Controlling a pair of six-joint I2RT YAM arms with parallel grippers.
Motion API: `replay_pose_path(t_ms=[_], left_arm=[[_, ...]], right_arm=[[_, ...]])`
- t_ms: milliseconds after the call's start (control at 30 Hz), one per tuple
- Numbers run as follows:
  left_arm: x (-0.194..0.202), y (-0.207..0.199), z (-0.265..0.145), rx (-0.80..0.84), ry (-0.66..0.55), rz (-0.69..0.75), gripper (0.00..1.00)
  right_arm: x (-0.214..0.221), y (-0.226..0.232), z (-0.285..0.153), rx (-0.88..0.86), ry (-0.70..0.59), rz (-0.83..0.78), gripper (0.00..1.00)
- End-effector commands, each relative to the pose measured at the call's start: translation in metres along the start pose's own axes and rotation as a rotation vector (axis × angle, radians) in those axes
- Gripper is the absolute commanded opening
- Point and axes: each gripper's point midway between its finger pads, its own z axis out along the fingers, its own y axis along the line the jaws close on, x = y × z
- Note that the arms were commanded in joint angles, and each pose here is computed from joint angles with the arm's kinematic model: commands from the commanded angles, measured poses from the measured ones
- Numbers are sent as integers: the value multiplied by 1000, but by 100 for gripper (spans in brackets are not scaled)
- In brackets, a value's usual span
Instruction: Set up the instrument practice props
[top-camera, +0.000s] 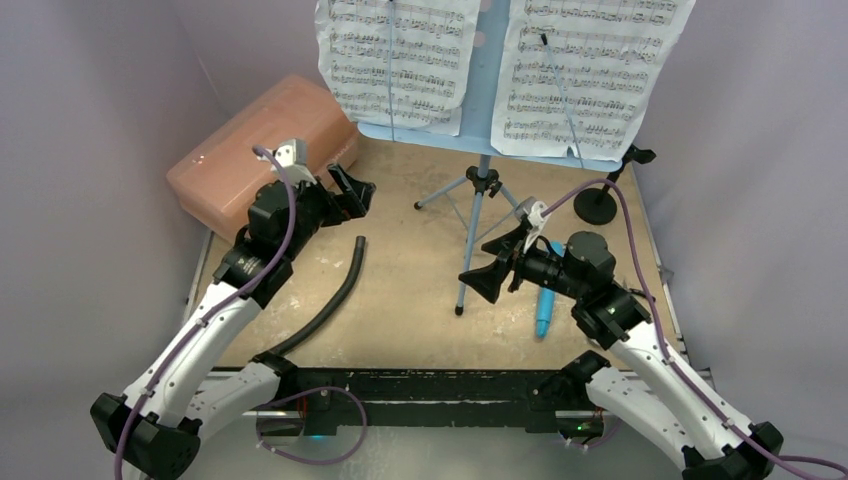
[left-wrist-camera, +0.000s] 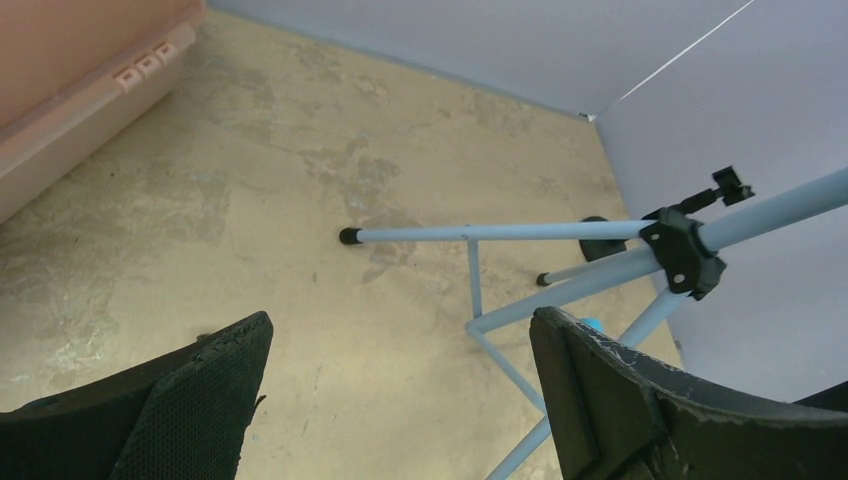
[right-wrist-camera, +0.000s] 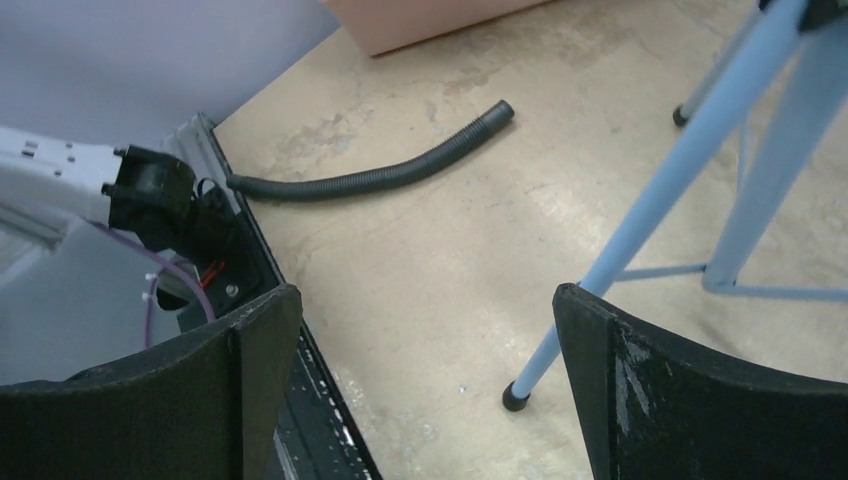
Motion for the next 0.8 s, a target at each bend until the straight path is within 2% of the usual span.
replay_pose_path(t_ms=[0,167,467,633,767], left_arm=[[14,4,8,8,36,21,99],[24,8,13,4,60,23,99],[34,10,18,11,83,34,99],[38,10,20,26,89,39,99],[44,9,24,44,116,82,99]], right_arm=[[-12,-14,1,112,-90,155,98],[-8,-33,-6,236,-133,259,98],[-7,-58,-16,392,-184,348,98],[-9,-65,-11,405,-152,391,98],[-20,-79,-19,437,-187,460,98]])
